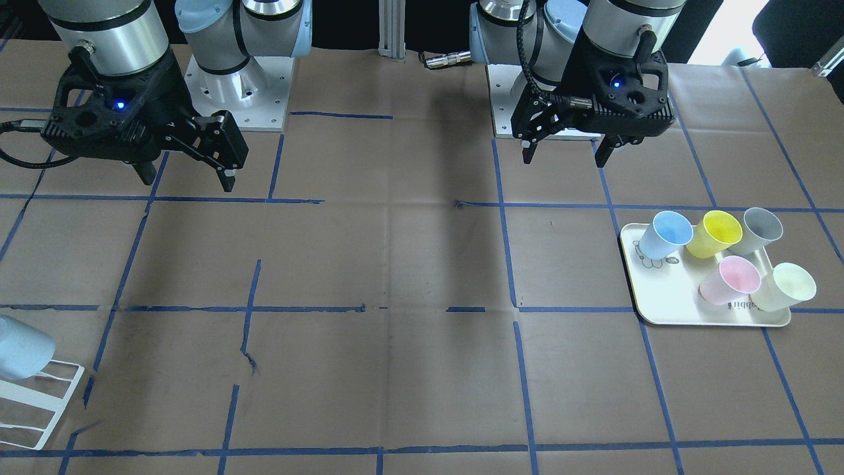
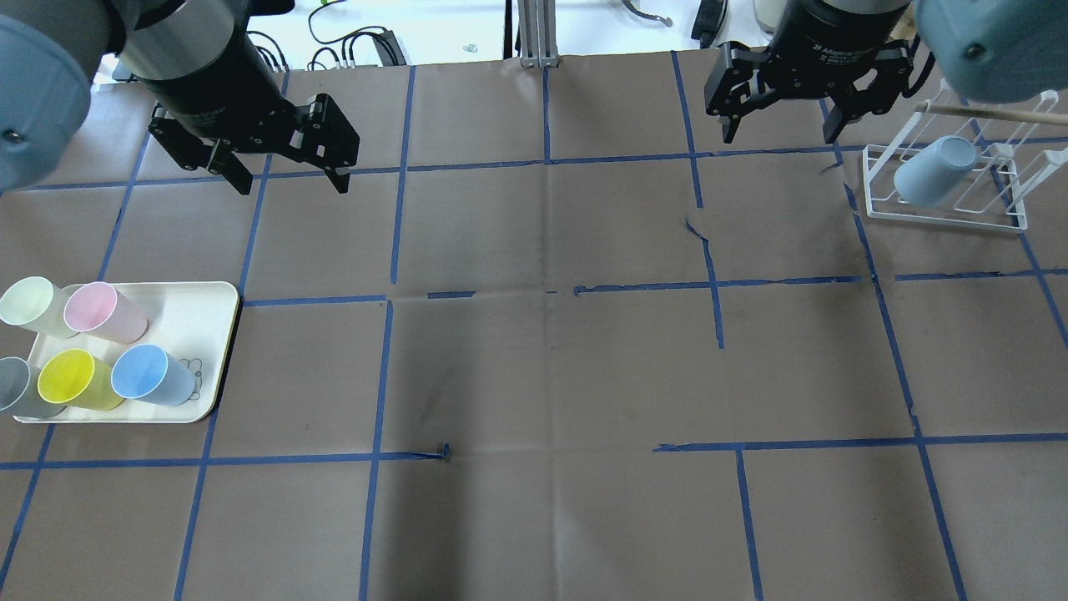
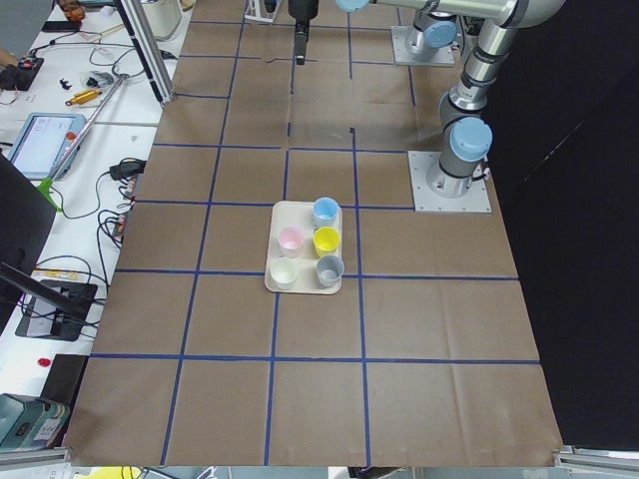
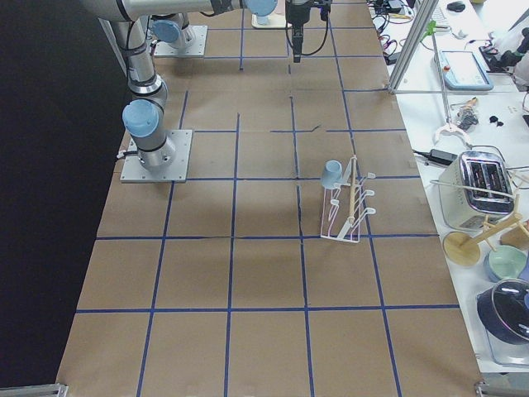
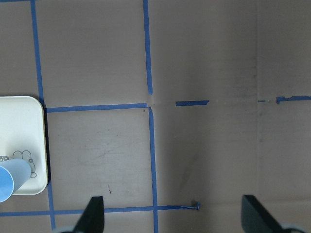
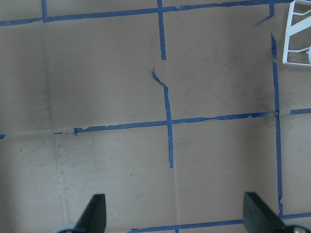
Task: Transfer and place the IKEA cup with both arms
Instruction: 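Move the right gripper toward the light blue cup on the wire rack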
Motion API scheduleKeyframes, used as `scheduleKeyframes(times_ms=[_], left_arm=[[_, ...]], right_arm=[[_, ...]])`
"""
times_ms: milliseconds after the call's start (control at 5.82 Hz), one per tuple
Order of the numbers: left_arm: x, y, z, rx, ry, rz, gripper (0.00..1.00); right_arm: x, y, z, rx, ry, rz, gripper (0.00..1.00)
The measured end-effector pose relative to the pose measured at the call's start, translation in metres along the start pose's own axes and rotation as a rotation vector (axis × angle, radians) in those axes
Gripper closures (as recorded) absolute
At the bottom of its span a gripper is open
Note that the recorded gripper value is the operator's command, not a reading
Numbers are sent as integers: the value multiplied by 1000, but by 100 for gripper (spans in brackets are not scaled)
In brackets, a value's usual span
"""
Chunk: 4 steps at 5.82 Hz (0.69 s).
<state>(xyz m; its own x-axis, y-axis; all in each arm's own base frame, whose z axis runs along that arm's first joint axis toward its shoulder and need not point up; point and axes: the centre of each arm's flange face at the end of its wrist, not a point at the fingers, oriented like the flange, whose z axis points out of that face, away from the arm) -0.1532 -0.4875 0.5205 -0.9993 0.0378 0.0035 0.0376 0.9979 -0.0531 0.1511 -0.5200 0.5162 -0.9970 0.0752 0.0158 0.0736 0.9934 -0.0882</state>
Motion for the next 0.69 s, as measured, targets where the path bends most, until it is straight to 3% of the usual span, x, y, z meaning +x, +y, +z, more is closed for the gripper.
scheduleKeyframes(times_ms=[687], left_arm=[[0, 0, 3, -5, -3, 0, 2]], right_arm=[[1, -2, 2, -2, -1, 3, 0]])
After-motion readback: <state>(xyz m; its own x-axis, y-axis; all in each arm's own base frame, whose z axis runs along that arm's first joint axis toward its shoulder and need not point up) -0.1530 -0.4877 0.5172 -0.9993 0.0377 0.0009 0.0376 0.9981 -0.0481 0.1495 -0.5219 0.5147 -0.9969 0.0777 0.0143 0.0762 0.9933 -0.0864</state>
